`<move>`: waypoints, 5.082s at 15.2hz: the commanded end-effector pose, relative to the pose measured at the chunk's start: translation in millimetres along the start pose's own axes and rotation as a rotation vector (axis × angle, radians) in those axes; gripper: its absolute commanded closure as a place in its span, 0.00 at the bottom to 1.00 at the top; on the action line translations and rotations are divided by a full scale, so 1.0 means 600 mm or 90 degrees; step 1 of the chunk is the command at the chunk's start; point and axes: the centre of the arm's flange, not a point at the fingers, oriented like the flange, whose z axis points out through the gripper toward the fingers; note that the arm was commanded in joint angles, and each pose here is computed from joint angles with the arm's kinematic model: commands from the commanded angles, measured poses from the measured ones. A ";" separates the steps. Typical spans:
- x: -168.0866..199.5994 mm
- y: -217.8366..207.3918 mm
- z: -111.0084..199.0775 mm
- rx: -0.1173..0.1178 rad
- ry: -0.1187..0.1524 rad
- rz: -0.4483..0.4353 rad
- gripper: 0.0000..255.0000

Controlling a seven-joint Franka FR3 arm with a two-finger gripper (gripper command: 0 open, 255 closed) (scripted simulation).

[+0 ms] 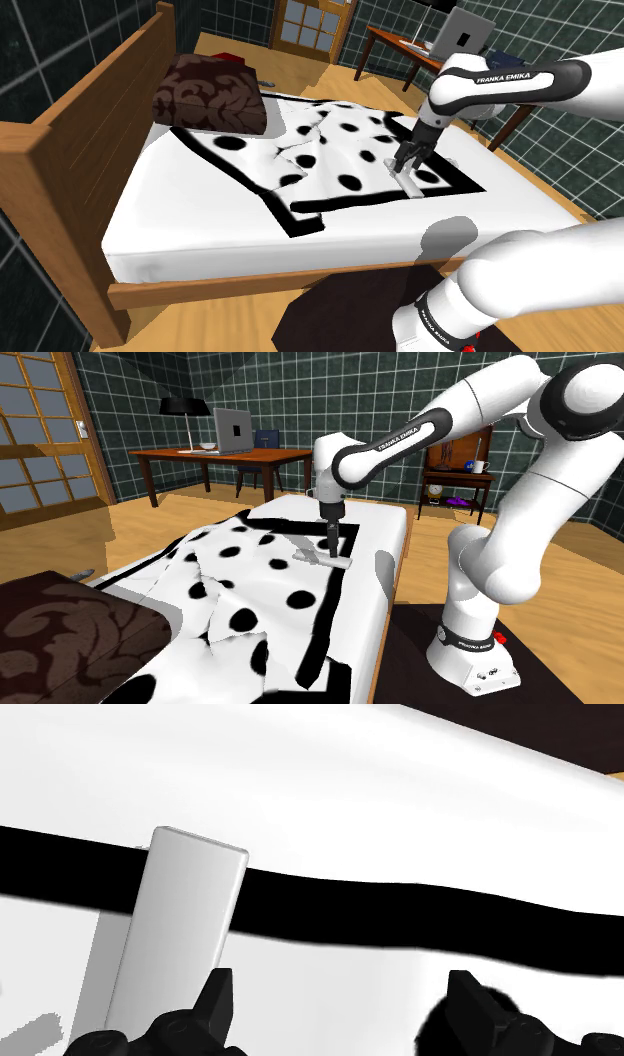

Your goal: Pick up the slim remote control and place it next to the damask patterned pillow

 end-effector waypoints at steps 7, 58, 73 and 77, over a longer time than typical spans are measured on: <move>0.056 0.143 0.059 -0.014 0.050 0.055 0.00; 0.052 0.166 -0.076 -0.016 0.058 0.064 1.00; 0.041 0.164 -0.204 -0.016 0.058 0.064 1.00; 0.114 0.115 -0.210 -0.016 0.058 0.064 1.00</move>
